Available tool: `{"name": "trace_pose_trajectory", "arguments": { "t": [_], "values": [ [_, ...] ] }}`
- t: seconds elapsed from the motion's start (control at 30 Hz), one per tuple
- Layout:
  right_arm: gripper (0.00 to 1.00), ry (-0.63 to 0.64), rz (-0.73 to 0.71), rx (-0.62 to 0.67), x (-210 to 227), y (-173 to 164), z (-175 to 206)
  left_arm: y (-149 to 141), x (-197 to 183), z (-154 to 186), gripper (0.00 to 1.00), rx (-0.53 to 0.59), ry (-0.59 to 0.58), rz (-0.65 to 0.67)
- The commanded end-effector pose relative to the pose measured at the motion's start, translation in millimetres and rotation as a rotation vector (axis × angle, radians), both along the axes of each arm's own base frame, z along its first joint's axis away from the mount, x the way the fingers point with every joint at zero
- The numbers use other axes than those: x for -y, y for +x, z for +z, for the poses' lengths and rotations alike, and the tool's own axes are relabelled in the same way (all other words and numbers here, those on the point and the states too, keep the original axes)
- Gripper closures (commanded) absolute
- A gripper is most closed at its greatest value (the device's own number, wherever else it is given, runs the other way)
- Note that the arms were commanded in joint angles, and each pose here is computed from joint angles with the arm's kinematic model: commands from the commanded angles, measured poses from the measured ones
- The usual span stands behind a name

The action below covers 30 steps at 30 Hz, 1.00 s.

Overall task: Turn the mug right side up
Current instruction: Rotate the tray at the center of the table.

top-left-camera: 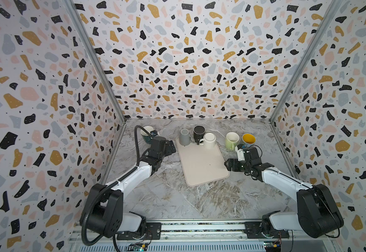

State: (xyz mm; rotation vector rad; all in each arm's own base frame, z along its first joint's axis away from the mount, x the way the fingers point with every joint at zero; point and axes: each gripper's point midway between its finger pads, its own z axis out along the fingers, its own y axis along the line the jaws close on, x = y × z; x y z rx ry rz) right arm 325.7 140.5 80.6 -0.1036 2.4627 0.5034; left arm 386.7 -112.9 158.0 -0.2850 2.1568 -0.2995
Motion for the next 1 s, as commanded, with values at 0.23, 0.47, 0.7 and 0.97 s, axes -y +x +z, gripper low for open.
{"name": "trace_pose_trajectory", "arguments": {
  "t": [0.23,0.47,0.7,0.97],
  "values": [
    [0.34,-0.001,-0.017,0.02,-2,17,2,-30,47,16,0.0,0.062,-0.08,-0.156],
    [0.4,-0.011,-0.018,0.002,-3,24,-13,-35,52,8,0.0,0.047,-0.039,-0.171],
    [0.41,-0.041,0.005,-0.01,-10,25,-24,-37,53,5,0.0,0.047,-0.027,-0.172],
    [0.65,-0.043,0.055,-0.035,-26,15,-39,-29,61,-1,0.0,0.017,-0.02,-0.186]
  ]
}}
